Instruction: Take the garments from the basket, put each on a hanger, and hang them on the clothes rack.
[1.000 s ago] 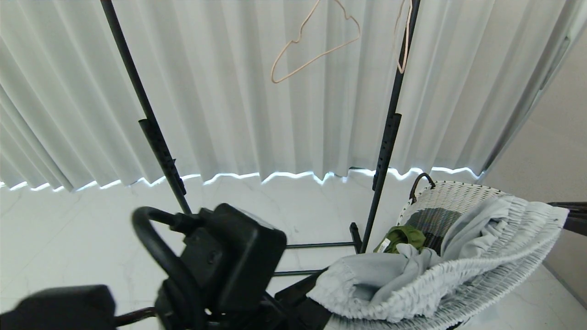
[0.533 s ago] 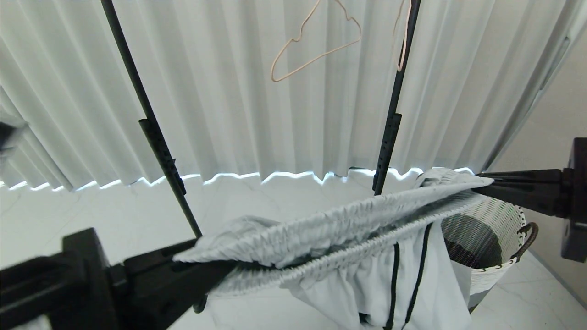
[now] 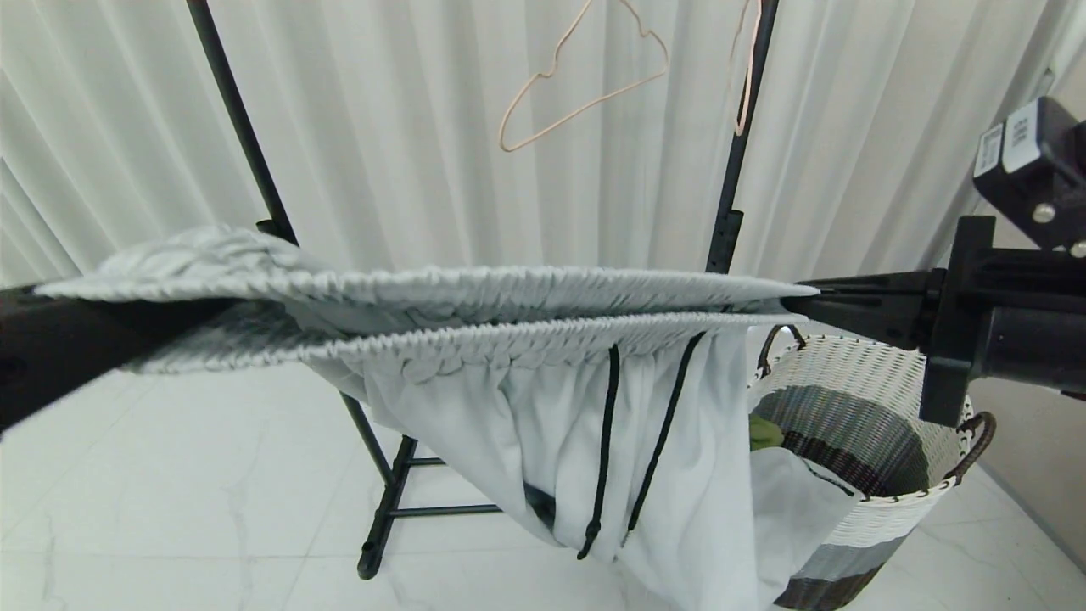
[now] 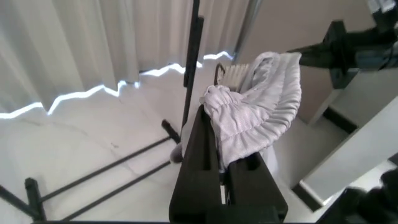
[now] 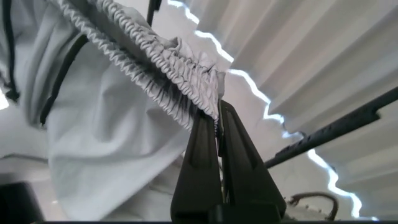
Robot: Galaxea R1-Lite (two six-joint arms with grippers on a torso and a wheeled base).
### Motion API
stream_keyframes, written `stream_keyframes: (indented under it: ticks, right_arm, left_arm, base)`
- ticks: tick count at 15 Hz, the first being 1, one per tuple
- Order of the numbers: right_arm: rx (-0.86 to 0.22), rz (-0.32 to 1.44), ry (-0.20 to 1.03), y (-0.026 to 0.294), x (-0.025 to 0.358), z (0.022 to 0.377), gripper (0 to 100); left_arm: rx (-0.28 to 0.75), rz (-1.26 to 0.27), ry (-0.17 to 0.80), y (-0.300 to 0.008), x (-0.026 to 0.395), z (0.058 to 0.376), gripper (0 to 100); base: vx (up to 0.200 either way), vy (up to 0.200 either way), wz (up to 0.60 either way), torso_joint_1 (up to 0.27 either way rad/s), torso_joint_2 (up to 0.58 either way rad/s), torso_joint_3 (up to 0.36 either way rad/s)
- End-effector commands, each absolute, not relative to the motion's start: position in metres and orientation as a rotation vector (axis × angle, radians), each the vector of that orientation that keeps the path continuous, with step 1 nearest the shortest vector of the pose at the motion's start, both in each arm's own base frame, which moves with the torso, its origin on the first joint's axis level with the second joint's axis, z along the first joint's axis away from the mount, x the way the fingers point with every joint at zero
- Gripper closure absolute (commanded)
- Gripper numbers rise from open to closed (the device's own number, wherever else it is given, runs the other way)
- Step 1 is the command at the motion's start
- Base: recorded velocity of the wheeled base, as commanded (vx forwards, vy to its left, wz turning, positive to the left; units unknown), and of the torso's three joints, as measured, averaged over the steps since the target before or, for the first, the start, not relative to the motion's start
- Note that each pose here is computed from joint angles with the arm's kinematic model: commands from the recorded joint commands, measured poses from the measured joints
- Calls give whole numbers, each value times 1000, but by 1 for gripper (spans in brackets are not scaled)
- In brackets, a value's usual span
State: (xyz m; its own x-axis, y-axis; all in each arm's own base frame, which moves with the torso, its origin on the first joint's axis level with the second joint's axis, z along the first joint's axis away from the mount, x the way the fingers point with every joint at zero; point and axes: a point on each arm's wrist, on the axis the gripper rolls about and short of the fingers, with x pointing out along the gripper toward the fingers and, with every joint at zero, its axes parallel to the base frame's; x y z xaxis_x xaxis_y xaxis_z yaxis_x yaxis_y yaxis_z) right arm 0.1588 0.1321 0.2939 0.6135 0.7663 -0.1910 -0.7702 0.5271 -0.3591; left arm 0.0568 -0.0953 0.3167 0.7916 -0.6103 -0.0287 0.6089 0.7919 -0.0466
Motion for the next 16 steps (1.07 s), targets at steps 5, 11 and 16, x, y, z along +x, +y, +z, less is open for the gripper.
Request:
stream_keyframes:
  ticks: [5, 11, 16]
  right_arm:
    - [-411, 904, -73, 142, 168, 324, 100]
    - [-354, 948, -66, 149, 160, 325, 100]
    - [-304, 854, -121, 132, 143, 344, 100]
  left_arm:
    - [-47, -633, -39, -95, 59, 361, 100]
    - [-57, -635, -53, -94, 58, 367, 100]
    - [121, -555, 12, -119, 73, 341, 100]
  base:
    - [0, 0, 0, 0, 0, 0]
    - [0, 0, 0, 0, 0, 0]
    - [0, 0, 0, 0, 0, 0]
